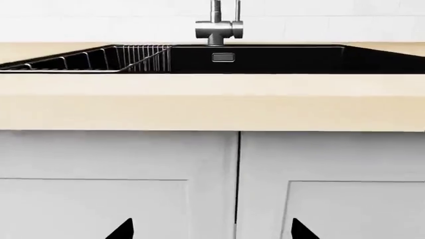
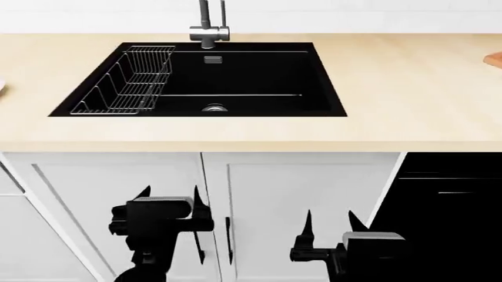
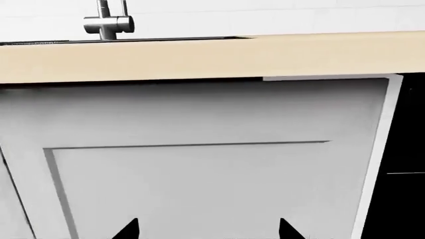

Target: Move the dessert items from the plate to the tray.

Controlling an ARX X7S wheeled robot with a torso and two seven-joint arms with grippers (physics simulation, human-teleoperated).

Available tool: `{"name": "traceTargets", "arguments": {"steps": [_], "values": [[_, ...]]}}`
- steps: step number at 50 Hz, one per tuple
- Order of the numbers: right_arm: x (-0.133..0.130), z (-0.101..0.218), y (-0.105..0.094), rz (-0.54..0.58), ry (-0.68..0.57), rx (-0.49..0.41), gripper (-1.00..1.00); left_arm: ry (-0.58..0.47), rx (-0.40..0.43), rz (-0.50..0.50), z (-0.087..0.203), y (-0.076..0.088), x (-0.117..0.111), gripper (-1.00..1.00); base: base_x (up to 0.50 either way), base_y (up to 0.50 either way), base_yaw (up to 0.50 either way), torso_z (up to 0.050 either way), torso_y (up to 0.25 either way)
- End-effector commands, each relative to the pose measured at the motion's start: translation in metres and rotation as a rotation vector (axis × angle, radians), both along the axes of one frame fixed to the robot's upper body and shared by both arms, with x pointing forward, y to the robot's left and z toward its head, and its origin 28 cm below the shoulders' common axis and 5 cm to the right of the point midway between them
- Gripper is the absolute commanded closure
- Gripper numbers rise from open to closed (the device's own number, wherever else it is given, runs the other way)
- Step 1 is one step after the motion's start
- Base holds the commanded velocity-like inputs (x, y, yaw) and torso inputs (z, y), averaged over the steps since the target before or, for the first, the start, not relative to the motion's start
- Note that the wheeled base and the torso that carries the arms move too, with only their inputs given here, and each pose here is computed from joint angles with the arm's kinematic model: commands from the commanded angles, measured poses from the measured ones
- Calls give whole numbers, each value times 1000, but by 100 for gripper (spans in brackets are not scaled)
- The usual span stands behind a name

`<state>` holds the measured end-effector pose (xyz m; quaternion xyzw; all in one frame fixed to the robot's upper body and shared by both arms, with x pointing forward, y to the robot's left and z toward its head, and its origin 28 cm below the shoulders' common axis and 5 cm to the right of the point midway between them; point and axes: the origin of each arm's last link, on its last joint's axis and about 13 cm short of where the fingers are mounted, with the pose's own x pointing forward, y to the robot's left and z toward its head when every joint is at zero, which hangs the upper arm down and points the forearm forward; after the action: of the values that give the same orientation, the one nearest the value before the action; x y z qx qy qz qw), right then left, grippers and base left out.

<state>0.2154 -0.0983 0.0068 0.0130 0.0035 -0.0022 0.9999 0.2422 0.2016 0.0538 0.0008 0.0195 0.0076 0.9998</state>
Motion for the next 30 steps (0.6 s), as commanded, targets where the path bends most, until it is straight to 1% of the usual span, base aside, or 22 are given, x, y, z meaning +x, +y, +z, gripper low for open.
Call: {"name": "traceTargets", "arguments": {"steps": [1,7,9,11,13,17,25,30], "values": [[1,-1,0,3,3,8,-100,12,8,2,10,-1,5,-100,0,500,0,0,0],[-3,-2,-1,2,3,11,-100,9,9,6,10,-1,10,-100,-7,500,0,0,0],[-4,-3,-1,1,3,12,-100,3,16,3,12,2,8,-100,-23,500,0,0,0],[-5,-3,-2,0,5,13,-100,2,16,-1,14,8,0,-100,-31,500,0,0,0],[-6,-4,-2,0,6,13,-100,10,-6,19,14,13,-4,-100,-29,500,0,0,0],[-1,-3,0,6,9,9,-100,16,-31,21,12,14,-10,-100,-33,500,0,0,0],[4,-2,1,8,12,9,-100,19,-39,16,13,10,2,-100,-31,500,0,0,0],[1,-3,0,9,13,9,-100,20,-36,13,14,9,4,-100,-31,500,0,0,0]]}}
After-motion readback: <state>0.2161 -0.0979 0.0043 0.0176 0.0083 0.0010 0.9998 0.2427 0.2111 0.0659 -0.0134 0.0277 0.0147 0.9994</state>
